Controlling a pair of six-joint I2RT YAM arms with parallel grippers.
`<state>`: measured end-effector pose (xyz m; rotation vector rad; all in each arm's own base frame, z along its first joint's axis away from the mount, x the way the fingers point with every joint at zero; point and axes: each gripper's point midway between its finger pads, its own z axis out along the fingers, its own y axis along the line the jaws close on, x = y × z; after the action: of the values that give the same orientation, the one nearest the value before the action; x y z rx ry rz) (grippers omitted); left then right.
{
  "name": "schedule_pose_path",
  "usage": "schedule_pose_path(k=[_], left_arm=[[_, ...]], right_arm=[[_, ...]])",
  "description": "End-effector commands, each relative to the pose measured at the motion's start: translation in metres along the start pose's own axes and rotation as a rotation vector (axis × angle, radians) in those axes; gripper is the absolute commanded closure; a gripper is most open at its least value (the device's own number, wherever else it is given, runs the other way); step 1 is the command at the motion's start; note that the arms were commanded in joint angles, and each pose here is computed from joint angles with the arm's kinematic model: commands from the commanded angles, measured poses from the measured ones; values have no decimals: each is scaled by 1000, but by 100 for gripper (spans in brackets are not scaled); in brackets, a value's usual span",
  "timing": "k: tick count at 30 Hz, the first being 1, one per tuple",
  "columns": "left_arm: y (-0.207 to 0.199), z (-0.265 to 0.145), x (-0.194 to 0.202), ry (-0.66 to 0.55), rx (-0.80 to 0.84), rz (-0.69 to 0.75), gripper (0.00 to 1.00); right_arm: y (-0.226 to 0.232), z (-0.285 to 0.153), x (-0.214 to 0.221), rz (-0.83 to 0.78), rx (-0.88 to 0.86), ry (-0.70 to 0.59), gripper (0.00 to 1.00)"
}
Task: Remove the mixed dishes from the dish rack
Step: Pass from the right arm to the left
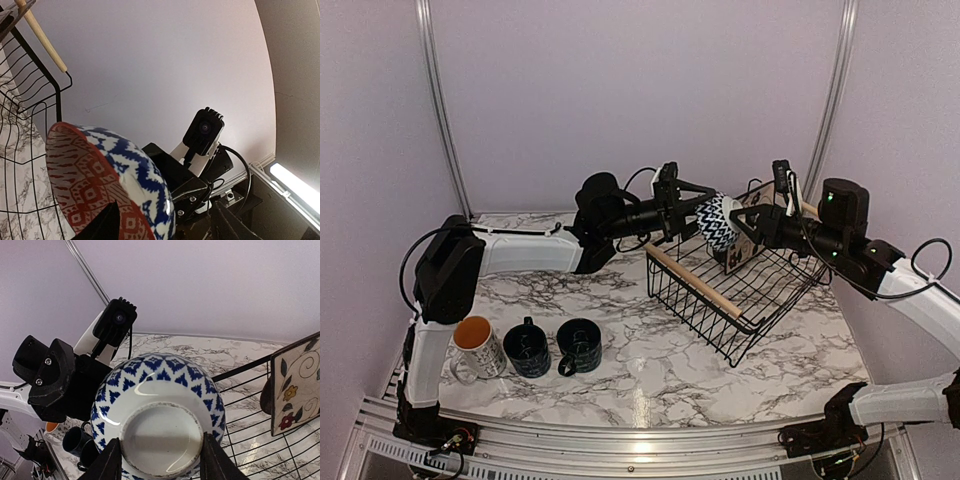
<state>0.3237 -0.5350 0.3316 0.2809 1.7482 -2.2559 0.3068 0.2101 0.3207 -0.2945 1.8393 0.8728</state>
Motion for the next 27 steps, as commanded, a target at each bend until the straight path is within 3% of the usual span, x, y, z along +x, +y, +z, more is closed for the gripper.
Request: schedule_pose_path(k=[1,10,20,23,27], left_arm=[[-30,-4,11,29,157,-16,43],[-31,-1,27,62,142,-28,60],[-47,-3,30,66,164,-14,92],[-57,-6,30,64,156,14,99],[-67,-17,27,49,118,65,100]], right_arm=[[22,-9,-29,-18,-85,-93,72],[29,-12,-32,-40,-120,-111,72],[36,-14,-29,-55,-160,-95,71],[38,-14,-28,-59,-172,-89,65],[40,-16,-27,-66,-183,-85,46]])
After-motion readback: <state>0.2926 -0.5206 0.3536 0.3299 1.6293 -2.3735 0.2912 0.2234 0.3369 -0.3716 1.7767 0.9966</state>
